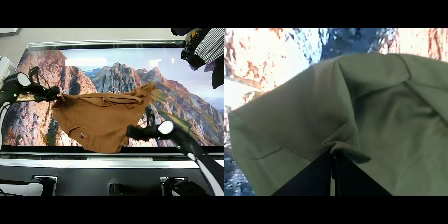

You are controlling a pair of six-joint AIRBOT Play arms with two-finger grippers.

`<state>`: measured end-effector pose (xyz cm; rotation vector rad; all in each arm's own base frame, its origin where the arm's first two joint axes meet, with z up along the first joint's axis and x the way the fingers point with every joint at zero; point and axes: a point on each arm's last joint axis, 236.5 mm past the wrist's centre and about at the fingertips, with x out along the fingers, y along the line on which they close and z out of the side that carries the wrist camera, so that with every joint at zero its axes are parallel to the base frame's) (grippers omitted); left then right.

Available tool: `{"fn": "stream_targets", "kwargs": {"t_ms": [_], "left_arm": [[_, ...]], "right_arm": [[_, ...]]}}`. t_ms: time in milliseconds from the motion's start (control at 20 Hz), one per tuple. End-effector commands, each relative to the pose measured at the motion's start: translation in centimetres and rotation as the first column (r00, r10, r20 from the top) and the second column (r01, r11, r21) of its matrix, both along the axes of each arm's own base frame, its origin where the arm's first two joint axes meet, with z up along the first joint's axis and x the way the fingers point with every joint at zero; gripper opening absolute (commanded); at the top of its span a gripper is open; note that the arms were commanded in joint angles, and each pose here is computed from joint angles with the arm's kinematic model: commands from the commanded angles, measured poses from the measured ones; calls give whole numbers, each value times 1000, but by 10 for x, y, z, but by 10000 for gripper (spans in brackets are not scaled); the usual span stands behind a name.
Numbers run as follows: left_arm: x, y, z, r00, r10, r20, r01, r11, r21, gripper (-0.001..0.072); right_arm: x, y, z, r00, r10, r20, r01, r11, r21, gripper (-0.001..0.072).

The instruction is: Fold the clothes and pants, and hang the long-sleeved shirts on hangers.

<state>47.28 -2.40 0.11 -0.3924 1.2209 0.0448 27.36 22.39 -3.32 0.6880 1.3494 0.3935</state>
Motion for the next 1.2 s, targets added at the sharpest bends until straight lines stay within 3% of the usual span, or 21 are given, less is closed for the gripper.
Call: {"fn": "stream_targets", "kwargs": {"t_ms": [0,150,300,450,650,800,900,1050,1150], "left_arm": [[6,19,57,992,35,117,-36,999,5,13],[-6,51,153,949,95,302,-104,994,15,13],[-51,76,260,844,149,515,-187,982,23,13],[-118,87,345,697,210,685,-282,959,-7,13],[-188,78,414,528,188,828,-324,946,-8,13],[-200,75,429,475,205,856,-331,943,-42,13],[-184,77,417,508,213,834,-321,946,-45,13],[-127,69,355,656,212,724,-251,966,-55,13],[-81,54,283,784,190,591,-193,979,-60,13]], "right_arm": [[61,-28,131,946,-84,313,65,995,70,33],[76,-90,294,761,-164,628,146,986,80,33],[23,-131,457,419,-166,893,236,969,69,33],[-53,-161,563,99,-107,989,397,916,60,33],[-92,-199,610,-57,-165,985,545,821,169,33],[-54,-206,589,50,-260,964,553,811,190,33],[0,-207,546,235,-324,916,548,823,150,34],[95,-177,444,605,-305,736,402,914,48,34],[155,-149,367,777,-213,592,264,965,0,34]]}}
